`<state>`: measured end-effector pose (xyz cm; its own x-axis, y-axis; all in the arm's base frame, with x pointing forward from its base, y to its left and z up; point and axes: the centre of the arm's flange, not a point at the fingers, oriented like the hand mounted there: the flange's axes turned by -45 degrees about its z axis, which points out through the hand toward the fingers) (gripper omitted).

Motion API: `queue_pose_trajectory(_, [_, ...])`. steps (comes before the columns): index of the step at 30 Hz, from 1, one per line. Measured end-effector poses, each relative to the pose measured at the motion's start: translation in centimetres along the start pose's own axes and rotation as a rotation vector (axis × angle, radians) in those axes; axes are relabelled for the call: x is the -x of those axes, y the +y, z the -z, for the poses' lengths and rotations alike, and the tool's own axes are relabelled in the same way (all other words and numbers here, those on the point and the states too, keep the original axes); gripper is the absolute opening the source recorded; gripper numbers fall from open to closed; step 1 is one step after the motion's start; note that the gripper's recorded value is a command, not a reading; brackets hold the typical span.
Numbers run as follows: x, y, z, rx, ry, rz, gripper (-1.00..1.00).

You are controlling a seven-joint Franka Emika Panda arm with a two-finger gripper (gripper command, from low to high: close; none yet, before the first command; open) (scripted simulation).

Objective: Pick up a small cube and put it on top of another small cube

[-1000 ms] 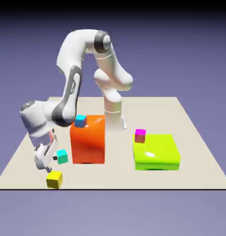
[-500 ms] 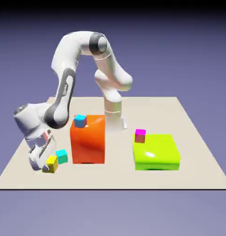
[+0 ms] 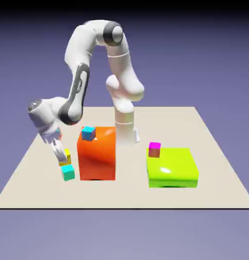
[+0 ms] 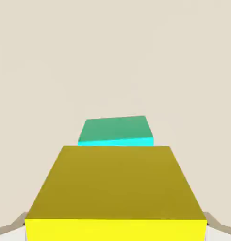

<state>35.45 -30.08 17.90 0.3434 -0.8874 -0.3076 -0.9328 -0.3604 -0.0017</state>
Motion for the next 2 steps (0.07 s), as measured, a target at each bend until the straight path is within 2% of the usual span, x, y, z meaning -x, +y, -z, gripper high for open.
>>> queue_pose_trajectory(2, [0.00,0.01,0.00,0.002,0.000,0.000,1.00])
